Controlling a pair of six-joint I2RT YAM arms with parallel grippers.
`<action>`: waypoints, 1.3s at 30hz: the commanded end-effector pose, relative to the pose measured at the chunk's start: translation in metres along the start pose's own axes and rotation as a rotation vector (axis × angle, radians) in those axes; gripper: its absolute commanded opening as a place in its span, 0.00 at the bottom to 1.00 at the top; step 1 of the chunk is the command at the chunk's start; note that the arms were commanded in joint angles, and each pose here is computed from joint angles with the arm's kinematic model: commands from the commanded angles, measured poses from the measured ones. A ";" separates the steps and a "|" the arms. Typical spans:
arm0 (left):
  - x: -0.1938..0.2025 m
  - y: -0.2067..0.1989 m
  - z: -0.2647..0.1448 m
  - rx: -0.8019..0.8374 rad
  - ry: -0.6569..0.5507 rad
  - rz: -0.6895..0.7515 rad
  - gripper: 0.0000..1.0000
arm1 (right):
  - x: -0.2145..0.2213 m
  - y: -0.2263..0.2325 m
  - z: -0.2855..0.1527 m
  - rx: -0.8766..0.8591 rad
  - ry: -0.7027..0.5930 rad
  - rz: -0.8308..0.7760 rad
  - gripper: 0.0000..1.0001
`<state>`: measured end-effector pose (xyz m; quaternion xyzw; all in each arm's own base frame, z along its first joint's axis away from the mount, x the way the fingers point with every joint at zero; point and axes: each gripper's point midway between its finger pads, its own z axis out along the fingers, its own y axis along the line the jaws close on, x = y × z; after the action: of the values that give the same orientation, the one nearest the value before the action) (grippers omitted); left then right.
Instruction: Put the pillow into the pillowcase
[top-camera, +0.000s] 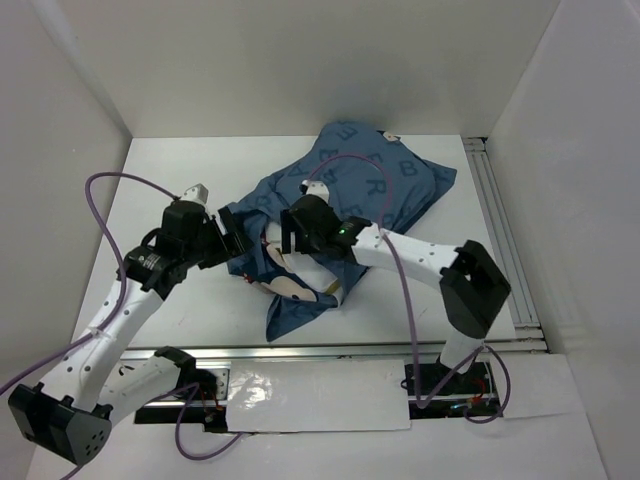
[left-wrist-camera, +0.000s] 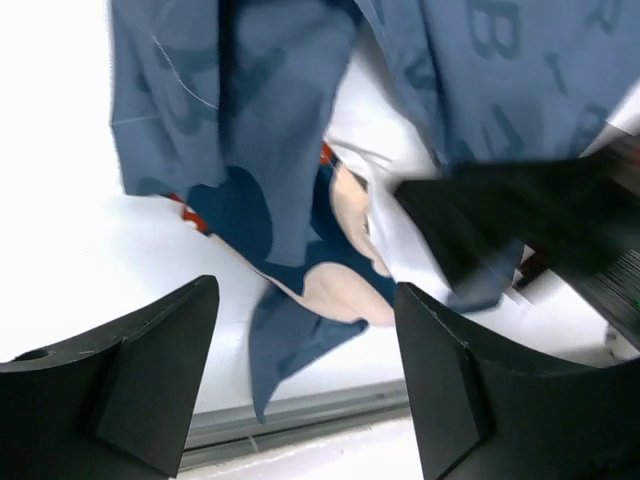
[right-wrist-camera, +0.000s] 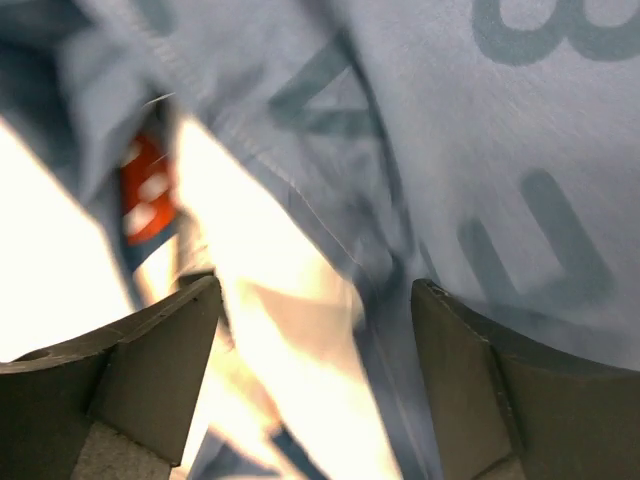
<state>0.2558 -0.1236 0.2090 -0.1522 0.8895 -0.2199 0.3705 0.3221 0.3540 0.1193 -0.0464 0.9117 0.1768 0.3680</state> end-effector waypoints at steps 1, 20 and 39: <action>-0.010 0.018 0.007 -0.105 -0.052 -0.033 0.83 | -0.028 0.026 -0.040 -0.169 -0.086 -0.056 0.84; 0.001 0.011 0.113 -0.084 0.082 0.038 0.39 | -0.046 0.061 -0.011 -0.259 -0.165 -0.398 0.60; -0.131 -0.030 -0.055 -0.030 -0.476 0.024 0.00 | 0.029 0.021 0.086 -0.195 0.115 -0.367 0.02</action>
<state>0.3130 -0.1078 0.2782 -0.1642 0.8361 -0.1846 0.4898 0.3589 0.4078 0.0768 -0.2533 0.8711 0.1896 0.3755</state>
